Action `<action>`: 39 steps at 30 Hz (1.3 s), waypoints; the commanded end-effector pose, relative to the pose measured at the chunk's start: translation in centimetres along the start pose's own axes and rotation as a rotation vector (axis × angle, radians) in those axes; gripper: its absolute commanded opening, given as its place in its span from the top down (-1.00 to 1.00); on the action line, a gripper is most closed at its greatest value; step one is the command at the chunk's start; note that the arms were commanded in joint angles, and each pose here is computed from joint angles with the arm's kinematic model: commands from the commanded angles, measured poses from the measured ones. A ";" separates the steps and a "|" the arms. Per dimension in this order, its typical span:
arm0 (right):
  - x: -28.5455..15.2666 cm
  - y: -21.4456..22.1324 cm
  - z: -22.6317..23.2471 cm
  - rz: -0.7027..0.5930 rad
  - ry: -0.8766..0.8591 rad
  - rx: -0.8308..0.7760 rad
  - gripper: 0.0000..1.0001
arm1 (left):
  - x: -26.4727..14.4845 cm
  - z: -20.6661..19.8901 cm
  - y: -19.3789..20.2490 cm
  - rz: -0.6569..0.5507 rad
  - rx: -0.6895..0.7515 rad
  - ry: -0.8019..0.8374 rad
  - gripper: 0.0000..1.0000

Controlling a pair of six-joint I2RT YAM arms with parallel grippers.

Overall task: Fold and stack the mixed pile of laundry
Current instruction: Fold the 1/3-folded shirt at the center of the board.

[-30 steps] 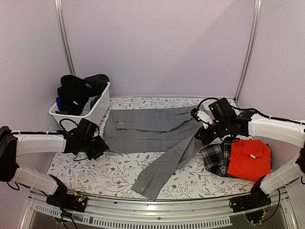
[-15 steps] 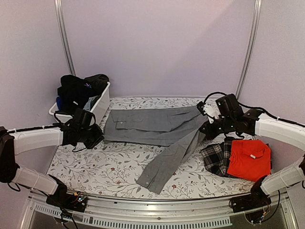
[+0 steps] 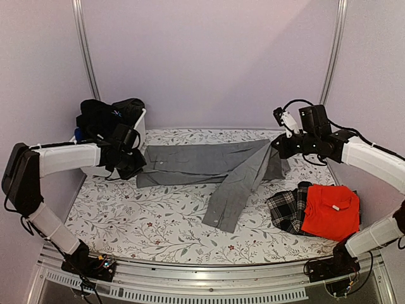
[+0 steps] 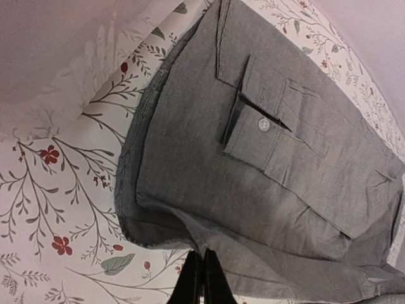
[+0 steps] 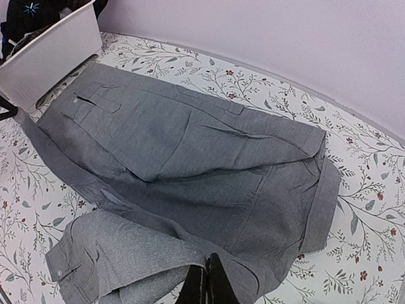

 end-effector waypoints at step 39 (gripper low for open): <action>15.7 4.6 -8.1 0.349 0.115 0.049 0.30 | 3.7 -3.9 -5.6 -0.120 0.505 -0.132 -0.41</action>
Point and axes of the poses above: each gripper's point midway between its finger pads, its own x axis out along the fingers, its own z axis along the line the jaws close on, y = z × x, the point moved 1 cm from there along -x, back along the fingers, and after that the axes turned 3 degrees about -x, right-handed, at the moved point
